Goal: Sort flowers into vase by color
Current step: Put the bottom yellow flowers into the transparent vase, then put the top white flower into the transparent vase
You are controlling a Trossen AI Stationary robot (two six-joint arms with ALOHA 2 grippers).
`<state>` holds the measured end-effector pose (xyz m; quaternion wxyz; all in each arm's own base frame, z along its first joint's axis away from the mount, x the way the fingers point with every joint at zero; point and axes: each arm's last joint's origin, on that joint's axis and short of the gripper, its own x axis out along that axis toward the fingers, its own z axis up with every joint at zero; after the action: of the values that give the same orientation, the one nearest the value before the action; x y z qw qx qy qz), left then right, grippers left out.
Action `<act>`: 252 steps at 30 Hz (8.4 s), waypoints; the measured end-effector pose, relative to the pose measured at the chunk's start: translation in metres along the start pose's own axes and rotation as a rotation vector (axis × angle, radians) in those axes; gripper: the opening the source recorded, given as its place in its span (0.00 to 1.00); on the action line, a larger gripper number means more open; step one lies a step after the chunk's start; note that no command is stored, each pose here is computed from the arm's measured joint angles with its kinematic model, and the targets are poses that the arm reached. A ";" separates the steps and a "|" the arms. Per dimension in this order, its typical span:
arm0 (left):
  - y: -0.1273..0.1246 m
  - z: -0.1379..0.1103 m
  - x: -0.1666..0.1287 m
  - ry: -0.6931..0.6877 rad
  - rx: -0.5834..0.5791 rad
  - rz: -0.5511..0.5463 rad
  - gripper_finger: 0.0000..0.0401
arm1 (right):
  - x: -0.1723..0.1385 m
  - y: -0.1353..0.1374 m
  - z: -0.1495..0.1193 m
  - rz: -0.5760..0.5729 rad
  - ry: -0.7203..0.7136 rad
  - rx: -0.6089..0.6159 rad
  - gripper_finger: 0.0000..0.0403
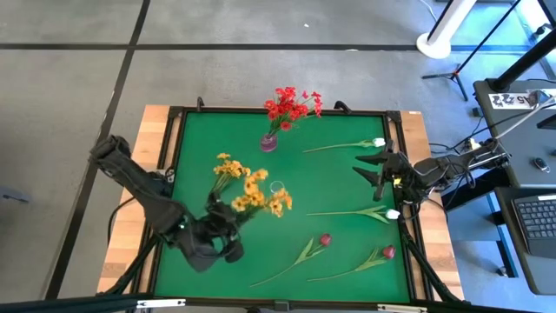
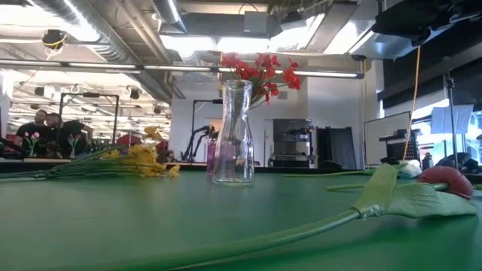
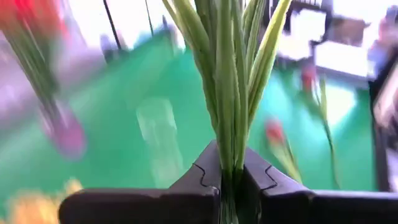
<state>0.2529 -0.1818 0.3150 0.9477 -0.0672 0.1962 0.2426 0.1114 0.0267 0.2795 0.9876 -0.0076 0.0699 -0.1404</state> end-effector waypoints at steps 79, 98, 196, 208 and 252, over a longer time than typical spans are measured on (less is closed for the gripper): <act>0.057 0.074 0.054 -0.084 0.195 0.131 0.67 | 0.063 -0.051 0.001 -0.291 1.029 -0.123 0.39; 0.054 0.059 0.034 0.042 0.281 0.112 0.66 | 0.128 -0.162 -0.068 -0.217 1.259 0.068 0.39; 0.159 0.204 0.129 0.219 -0.295 -0.518 0.55 | 0.137 0.095 0.135 -0.648 0.618 -1.362 0.00; 0.158 0.203 0.131 0.229 -0.290 -0.516 0.32 | 0.137 0.095 0.135 -0.646 0.616 -1.358 0.00; 0.158 0.201 0.119 0.175 -0.135 -0.324 0.00 | 0.115 0.120 0.147 -0.596 0.453 -1.246 0.50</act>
<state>0.3401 0.0526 0.4451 0.9470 -0.1824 0.2476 0.0926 0.2741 0.1096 0.4050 0.6810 -0.5580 0.3348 -0.3359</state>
